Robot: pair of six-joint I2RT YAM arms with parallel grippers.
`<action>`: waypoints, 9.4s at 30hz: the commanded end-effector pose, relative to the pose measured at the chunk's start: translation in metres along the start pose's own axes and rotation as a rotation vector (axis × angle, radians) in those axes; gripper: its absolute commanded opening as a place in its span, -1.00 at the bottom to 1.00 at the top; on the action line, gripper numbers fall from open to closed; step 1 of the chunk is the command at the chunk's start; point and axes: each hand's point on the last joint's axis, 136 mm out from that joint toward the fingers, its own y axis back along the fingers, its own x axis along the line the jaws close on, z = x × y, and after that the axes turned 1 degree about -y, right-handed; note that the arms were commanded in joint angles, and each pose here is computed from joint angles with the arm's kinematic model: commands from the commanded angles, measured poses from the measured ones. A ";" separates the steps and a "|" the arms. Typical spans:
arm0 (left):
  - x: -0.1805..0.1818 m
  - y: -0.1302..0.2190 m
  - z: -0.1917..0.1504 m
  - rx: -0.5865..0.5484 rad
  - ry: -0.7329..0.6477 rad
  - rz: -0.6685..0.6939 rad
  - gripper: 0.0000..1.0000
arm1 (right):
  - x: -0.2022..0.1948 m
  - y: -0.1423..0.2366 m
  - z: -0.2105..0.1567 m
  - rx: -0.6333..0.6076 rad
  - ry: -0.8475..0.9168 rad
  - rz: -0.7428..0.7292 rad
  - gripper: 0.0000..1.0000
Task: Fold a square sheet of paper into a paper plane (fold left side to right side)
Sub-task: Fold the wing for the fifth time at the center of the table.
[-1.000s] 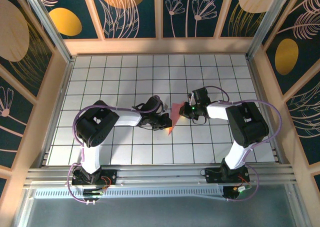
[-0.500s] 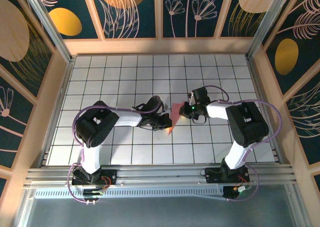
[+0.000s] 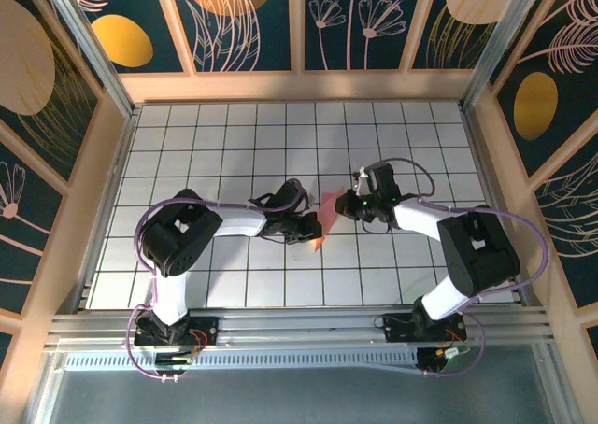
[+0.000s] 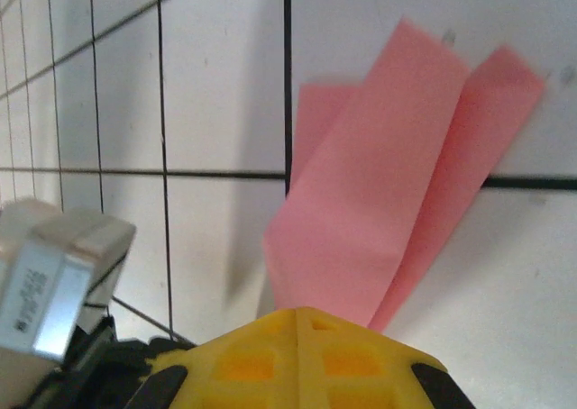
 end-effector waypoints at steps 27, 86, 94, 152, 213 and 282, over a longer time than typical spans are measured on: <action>0.061 -0.008 -0.015 0.037 0.066 0.285 -1.00 | -0.017 -0.039 0.001 0.013 0.076 -0.054 -0.91; 0.066 -0.009 -0.019 0.048 0.068 0.296 -1.00 | -0.032 0.016 0.076 -0.059 -0.036 -0.033 -0.90; 0.065 -0.008 -0.019 0.042 0.065 0.293 -1.00 | -0.005 -0.012 0.005 0.087 -0.125 0.051 -0.89; -0.007 0.005 -0.005 0.030 0.012 0.022 -0.99 | -0.073 -0.043 -0.054 0.241 -0.176 -0.176 -1.00; 0.034 -0.004 -0.021 0.057 0.055 0.143 -1.00 | -0.010 -0.016 0.003 0.108 -0.034 -0.075 -1.00; 0.046 -0.002 -0.023 0.056 0.051 0.203 -1.00 | -0.005 -0.018 0.040 0.040 -0.007 0.095 -1.00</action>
